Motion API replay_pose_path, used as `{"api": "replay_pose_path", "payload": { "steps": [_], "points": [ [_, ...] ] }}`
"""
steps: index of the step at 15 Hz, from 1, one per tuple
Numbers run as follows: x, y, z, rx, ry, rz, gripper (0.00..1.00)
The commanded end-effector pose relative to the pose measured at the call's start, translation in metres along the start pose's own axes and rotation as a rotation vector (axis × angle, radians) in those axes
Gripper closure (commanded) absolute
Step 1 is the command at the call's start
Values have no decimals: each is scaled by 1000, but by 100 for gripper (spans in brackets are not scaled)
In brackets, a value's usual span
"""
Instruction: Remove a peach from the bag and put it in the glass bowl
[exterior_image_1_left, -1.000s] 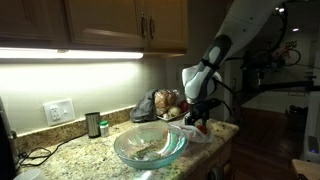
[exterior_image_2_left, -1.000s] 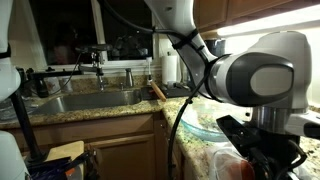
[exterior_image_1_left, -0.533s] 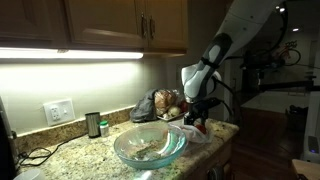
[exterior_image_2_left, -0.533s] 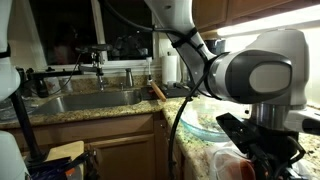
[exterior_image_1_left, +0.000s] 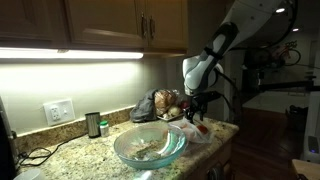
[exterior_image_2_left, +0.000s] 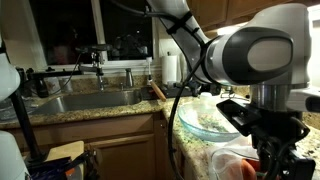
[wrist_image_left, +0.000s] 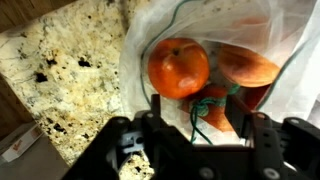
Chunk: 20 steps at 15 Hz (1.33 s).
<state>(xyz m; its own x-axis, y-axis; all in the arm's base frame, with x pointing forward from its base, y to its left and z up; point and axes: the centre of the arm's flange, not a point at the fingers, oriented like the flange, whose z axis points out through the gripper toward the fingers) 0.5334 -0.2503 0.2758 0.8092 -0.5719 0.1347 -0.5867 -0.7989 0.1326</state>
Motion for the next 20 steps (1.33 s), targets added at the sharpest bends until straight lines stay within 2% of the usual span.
{"api": "replay_pose_path", "payload": {
  "steps": [1,2,3,5,6,9,20],
  "points": [
    [-20,6,-19,15,19,-8,56],
    [-21,6,-20,17,17,-8,55],
    [-21,6,-19,18,13,-6,49],
    [-22,6,-17,17,8,-4,33],
    [-22,6,-15,17,4,-4,19],
    [-24,7,-12,16,-6,-2,2],
    [-25,11,0,18,-29,6,0]
  ]
}}
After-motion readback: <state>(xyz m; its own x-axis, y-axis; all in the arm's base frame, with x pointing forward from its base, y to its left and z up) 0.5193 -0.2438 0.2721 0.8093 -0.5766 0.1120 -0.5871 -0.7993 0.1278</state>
